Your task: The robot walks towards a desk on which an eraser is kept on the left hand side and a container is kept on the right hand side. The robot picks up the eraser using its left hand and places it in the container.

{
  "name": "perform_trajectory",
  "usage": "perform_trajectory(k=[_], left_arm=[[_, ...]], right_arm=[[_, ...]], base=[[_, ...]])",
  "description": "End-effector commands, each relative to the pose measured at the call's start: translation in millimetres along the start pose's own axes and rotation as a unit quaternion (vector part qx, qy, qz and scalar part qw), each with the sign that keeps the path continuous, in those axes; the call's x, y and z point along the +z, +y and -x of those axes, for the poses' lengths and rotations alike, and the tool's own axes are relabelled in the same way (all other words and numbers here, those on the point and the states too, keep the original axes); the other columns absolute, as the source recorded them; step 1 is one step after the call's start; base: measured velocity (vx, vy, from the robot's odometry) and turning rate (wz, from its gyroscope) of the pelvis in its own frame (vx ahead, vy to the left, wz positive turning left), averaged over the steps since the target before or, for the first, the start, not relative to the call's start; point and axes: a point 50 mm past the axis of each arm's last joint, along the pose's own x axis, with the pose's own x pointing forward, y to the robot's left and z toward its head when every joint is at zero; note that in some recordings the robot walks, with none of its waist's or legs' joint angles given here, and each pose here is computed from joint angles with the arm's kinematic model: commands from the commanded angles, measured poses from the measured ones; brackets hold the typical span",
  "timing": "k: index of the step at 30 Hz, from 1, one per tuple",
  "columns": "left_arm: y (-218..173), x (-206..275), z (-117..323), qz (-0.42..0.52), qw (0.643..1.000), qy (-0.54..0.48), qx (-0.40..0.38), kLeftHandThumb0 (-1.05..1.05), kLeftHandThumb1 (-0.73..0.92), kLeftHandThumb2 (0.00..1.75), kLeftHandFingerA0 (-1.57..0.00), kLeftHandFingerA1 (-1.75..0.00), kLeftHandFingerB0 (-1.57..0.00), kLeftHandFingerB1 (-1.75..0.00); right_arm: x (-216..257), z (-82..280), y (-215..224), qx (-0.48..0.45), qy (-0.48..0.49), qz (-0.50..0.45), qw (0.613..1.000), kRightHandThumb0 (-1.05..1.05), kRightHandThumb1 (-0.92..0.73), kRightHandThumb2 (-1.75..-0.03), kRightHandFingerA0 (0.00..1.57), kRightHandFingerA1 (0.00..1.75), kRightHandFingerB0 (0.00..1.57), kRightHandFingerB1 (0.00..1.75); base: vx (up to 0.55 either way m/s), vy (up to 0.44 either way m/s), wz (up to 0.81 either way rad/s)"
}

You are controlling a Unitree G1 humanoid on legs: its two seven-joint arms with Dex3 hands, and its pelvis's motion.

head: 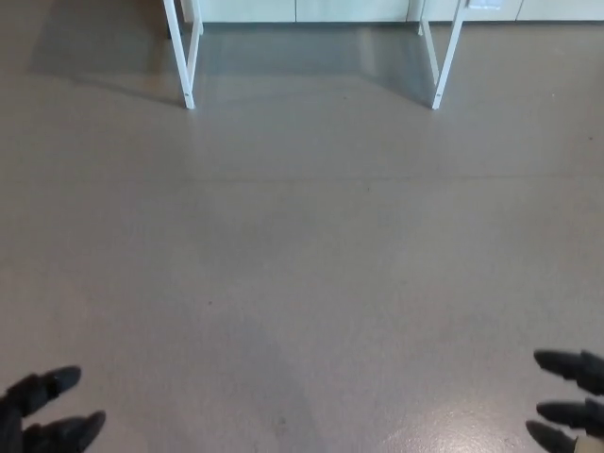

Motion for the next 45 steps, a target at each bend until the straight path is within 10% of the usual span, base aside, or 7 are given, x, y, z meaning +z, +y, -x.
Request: perform_trajectory(k=[1, 3, 9, 10, 13, 45], left_arm=[[3, -22, 22, 0.079, 0.996, 0.009, -0.028, -0.36, 0.57, 0.57, -0.44, -0.61, -0.42, -0.39], [3, -24, 23, 0.079, 0.996, 0.011, -0.029, -0.41, 0.41, 0.81, -0.44, -0.66, -0.36, -0.53], [3, -30, 29, 0.08, 0.996, 0.017, -0.037, -0.44, 0.41, 0.81, -0.45, -0.66, -0.36, -0.54], [4, -33, 30, 0.08, 0.996, 0.022, -0.037, -0.38, 0.56, 0.57, -0.47, -0.6, -0.42, -0.4], [3, -41, 34, 0.075, 0.996, 0.033, -0.041, -0.43, 0.43, 0.83, -0.44, -0.66, -0.36, -0.54], [3, -84, 53, 0.02, 0.997, 0.066, -0.027, -0.53, 0.41, 0.82, -0.53, -0.68, -0.41, -0.54]], right_arm=[[-8, 26, -2, 0.026, -0.025, -0.015, 0.999, -0.06, -0.44, -0.52, 0.65, 0.49, 0.47, 0.44], [-8, 27, -1, 0.027, -0.022, -0.02, 0.999, -0.04, -0.45, -0.52, 0.63, 0.49, 0.47, 0.43], [-15, 30, 1, 0.032, -0.008, -0.023, 0.999, -0.06, -0.45, -0.52, 0.63, 0.48, 0.48, 0.43], [-16, 30, 2, 0.034, -0.007, -0.02, 0.999, -0.06, -0.45, -0.52, 0.64, 0.49, 0.48, 0.43], [-22, 33, 2, 0.04, 0.002, -0.019, 0.999, -0.04, -0.45, -0.52, 0.64, 0.49, 0.48, 0.43], [-44, 44, 9, 0.076, 0.033, 0.05, 0.995, -0.1, -0.44, -0.53, 0.67, 0.48, 0.48, 0.43]], base=[[0.0, 0.0, 0.0], [0.0, 0.0, 0.0], [0.02, -0.002, 0.01], [0.1, 0.012, 0.14], [-0.02, 0.016, 0.22], [0.2, 0.028, 0.04]])
